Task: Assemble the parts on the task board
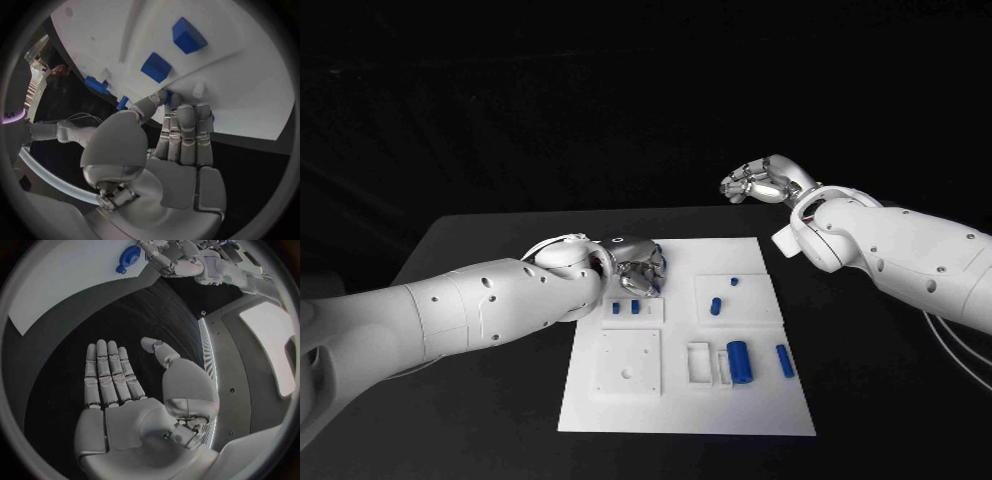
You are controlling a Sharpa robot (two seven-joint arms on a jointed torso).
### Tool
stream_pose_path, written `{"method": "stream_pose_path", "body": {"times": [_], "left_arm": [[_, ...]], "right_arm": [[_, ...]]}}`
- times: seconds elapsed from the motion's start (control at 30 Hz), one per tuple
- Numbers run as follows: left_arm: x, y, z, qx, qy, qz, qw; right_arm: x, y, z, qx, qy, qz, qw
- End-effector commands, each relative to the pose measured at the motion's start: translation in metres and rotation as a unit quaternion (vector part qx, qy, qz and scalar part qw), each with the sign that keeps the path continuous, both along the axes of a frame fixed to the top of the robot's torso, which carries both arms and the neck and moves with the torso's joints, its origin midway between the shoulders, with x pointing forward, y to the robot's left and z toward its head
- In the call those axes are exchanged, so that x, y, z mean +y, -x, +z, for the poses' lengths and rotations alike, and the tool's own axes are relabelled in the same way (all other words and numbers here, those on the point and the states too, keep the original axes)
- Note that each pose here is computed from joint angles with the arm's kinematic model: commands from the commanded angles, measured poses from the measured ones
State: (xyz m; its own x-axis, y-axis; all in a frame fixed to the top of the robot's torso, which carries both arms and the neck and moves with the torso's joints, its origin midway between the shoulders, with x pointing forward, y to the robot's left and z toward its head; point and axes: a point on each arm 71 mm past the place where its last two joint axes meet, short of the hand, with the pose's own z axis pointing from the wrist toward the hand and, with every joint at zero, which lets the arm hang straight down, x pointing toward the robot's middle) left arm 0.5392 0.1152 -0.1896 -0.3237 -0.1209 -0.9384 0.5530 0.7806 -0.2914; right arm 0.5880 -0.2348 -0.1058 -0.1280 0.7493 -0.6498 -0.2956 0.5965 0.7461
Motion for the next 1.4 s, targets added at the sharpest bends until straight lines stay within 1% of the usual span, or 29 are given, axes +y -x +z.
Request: {"method": "stream_pose_path", "body": {"times": [0.03, 0.1, 0.33, 0.47, 0.53, 0.63, 0.97, 1.03, 1.13, 1.3, 1.4], "left_arm": [[0.007, 0.003, -0.0149, 0.06, 0.026, 0.026, 0.998], [0.01, 0.0032, -0.0155, 0.072, 0.031, 0.03, 0.997], [0.016, 0.0048, -0.0116, 0.069, 0.054, 0.035, 0.995], [0.018, 0.0031, -0.0042, 0.067, 0.084, 0.044, 0.993], [0.02, 0.0029, -0.0023, 0.063, 0.092, 0.047, 0.993], [0.022, 0.0018, 0.0038, 0.06, 0.104, 0.05, 0.992], [0.031, 0.0054, 0.0176, 0.061, 0.128, 0.052, 0.989], [0.033, 0.0057, 0.0189, 0.062, 0.129, 0.053, 0.988], [0.04, 0.0062, 0.02, 0.066, 0.125, 0.058, 0.988], [0.051, 0.0061, 0.0174, 0.076, 0.109, 0.064, 0.989], [0.056, 0.0063, 0.0166, 0.077, 0.102, 0.067, 0.99]], "right_arm": [[0.001, 0.0, 0.0, -0.002, 0.0, 0.007, 1.0], [0.001, 0.0, 0.0, -0.002, 0.0, 0.008, 1.0], [0.002, 0.0, 0.0, -0.001, 0.0, 0.008, 1.0], [0.002, 0.0, 0.0, -0.001, 0.0, 0.008, 1.0], [0.002, 0.0, 0.0, -0.001, 0.0, 0.008, 1.0], [0.002, 0.0, 0.0, -0.001, 0.0, 0.008, 1.0], [0.0, -0.001, 0.0, -0.001, 0.0, 0.006, 1.0], [0.0, -0.001, 0.0, -0.001, 0.0, 0.006, 1.0], [-0.001, -0.001, 0.0, -0.001, 0.001, 0.006, 1.0], [-0.001, -0.001, 0.0, -0.001, 0.001, 0.005, 1.0], [-0.001, -0.001, 0.0, 0.0, 0.001, 0.005, 1.0]]}}
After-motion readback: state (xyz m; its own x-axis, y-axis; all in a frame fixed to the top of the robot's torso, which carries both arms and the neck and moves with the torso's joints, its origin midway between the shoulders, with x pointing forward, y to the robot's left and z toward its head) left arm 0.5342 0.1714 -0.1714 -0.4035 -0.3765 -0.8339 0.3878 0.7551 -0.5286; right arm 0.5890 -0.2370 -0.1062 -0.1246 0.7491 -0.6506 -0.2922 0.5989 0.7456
